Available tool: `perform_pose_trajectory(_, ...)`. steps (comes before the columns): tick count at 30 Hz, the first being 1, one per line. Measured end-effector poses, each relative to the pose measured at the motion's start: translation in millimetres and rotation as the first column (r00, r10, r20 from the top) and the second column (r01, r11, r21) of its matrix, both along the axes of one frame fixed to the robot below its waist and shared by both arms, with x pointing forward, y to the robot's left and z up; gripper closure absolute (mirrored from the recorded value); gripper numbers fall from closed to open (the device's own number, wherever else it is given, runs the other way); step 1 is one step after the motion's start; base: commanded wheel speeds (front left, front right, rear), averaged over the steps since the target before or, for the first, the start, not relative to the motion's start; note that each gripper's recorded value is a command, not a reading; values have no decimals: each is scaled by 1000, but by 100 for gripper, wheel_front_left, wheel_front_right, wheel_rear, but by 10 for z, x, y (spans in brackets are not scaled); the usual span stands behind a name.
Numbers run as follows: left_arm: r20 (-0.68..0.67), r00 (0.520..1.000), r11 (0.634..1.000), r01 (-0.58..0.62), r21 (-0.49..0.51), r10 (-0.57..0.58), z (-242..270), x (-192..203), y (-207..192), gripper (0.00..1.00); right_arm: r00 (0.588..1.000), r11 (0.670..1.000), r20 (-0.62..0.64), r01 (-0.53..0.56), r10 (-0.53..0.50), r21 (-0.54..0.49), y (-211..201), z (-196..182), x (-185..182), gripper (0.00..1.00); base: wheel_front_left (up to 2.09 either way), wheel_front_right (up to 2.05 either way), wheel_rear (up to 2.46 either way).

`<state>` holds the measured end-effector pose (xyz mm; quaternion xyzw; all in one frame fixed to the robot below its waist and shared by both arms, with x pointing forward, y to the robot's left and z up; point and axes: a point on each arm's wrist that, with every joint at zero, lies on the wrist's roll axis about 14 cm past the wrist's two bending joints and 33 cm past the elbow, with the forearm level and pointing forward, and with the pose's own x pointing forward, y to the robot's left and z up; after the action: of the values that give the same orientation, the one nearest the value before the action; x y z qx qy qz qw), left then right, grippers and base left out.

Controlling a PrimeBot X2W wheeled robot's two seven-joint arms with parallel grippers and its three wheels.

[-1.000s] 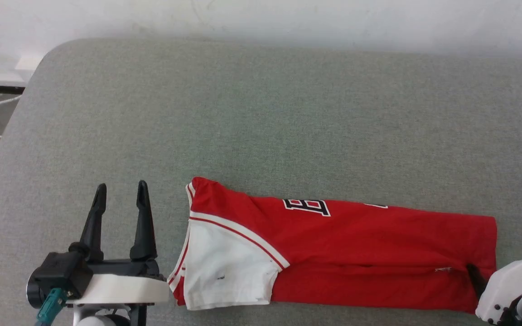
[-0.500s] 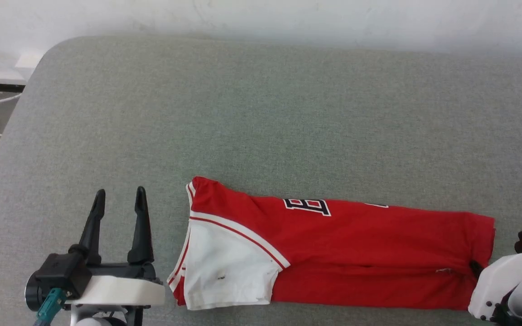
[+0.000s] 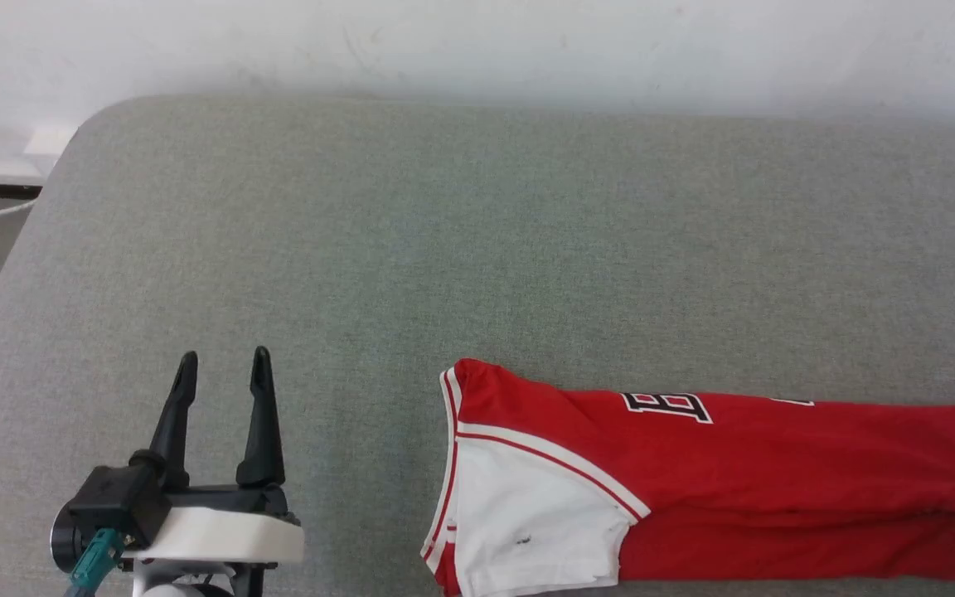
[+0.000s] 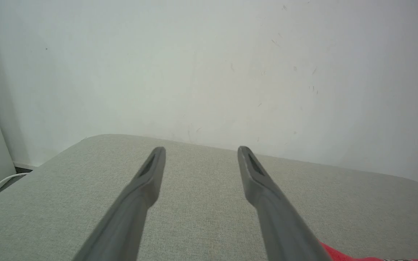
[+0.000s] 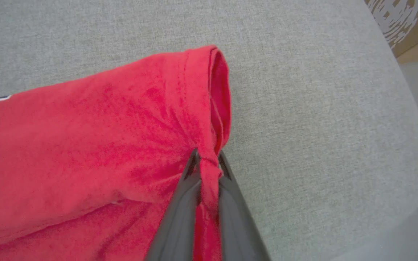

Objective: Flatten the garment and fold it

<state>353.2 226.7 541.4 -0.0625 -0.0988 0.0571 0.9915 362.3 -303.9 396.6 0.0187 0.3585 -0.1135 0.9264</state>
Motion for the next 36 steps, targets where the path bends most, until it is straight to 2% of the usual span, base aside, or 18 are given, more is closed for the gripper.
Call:
perform_pose_trajectory(4, 11, 1000, 1000, 3, -11, -2, 30, -21, -7, 0, 999, 998, 14, -35, 35, 50, 179, 44, -31, 100, 0, 0, 0)
perform_pose_trajectory(8, 16, 1000, 1000, 9, -20, -8, 40, -63, -28, 0, 989, 988, 30, -144, 142, 57, 499, 145, -77, 100, 0, 0, 0)
perform_pose_trajectory(14, 10, 1000, 999, 26, -37, -26, 11, -109, -91, 0, 942, 935, 72, -333, 327, 120, 1180, 299, -133, 100, 0, 0, 0)
perform_pose_trajectory(17, 9, 1000, 999, 28, -46, -27, 3, -132, -103, 0, 901, 888, 110, -433, 420, 156, 1556, 414, -125, 100, 0, 0, 0)
perform_pose_trajectory(22, 2, 1000, 998, 5, -57, -5, -21, -189, -47, 0, 825, 775, 174, -565, 538, 284, 2245, 546, -182, 100, 0, 0, 0)
perform_pose_trajectory(30, -18, 998, 997, -55, -61, 54, -76, -315, 106, 0, 712, 613, 226, -693, 665, 379, 3051, 606, -184, 100, 0, 0, 0)
perform_pose_trajectory(32, -22, 997, 996, -69, -63, 68, -87, -345, 143, 0, 692, 584, 215, -707, 689, 399, 3195, 528, -217, 100, 0, 0, 0)
perform_pose_trajectory(36, -32, 994, 992, -107, -62, 105, -110, -426, 245, 0, 671, 560, 213, -722, 711, 407, 3357, 411, -165, 100, 0, 0, 0)
